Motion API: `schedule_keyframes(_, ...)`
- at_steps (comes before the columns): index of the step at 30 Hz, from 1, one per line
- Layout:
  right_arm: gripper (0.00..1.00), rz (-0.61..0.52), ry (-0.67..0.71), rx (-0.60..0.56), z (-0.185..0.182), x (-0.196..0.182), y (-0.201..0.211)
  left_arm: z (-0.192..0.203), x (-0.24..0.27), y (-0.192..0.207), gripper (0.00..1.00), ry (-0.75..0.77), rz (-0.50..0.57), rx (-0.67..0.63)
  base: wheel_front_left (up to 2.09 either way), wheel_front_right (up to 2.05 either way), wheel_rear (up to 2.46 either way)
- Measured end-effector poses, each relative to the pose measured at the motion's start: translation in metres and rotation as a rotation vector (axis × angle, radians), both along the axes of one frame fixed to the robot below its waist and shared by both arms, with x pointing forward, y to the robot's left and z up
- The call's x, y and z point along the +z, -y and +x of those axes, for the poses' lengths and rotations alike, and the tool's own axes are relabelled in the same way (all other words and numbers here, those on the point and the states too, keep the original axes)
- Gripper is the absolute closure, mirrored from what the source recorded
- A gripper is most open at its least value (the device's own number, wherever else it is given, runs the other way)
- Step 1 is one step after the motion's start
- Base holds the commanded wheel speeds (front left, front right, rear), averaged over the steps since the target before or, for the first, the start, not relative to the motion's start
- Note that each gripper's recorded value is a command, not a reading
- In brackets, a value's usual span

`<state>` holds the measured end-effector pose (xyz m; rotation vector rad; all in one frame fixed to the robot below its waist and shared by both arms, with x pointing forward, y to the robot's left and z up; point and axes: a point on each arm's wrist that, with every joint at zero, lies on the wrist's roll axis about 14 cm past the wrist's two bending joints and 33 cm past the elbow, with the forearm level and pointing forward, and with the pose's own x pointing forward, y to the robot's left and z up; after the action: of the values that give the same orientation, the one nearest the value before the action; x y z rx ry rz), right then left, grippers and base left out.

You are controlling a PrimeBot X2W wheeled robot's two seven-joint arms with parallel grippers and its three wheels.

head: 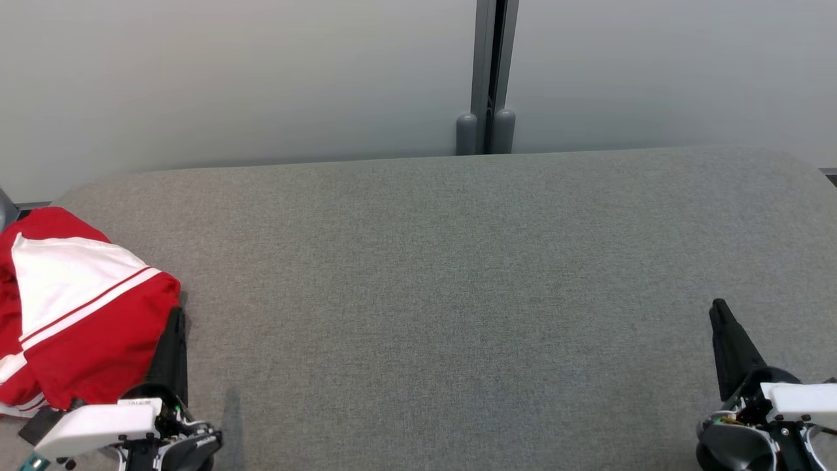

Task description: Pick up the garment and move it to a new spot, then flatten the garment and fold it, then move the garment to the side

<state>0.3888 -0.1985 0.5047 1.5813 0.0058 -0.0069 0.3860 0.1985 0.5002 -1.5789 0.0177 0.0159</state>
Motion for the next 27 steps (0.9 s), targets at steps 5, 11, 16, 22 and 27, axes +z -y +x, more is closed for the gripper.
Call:
schedule_keyframes(5,0.00,0.018,-0.073,-0.001,-0.011,-0.025,-0.004,-0.014,-0.030,0.004,0.00,-0.089,-0.018,0.005,0.00,0.00,0.00)
schedule_keyframes(11,0.00,-0.040,-0.078,0.001,-0.010,-0.026,-0.006,-0.015,-0.034,0.003,0.00,-0.104,0.039,0.015,0.00,0.00,0.00)
schedule_keyframes(16,0.00,-0.131,-0.082,0.002,-0.007,-0.025,-0.005,-0.012,-0.035,0.002,0.00,-0.111,0.133,0.020,0.00,0.00,0.00)
schedule_keyframes(22,0.00,-0.272,-0.097,0.010,-0.004,-0.029,-0.005,-0.009,-0.036,0.001,0.00,-0.120,0.275,0.015,0.00,0.00,0.00)
schedule_keyframes(27,0.00,-0.376,-0.094,0.007,-0.001,-0.027,-0.004,-0.010,-0.040,0.004,0.00,-0.139,0.393,-0.002,0.00,0.00,0.00)
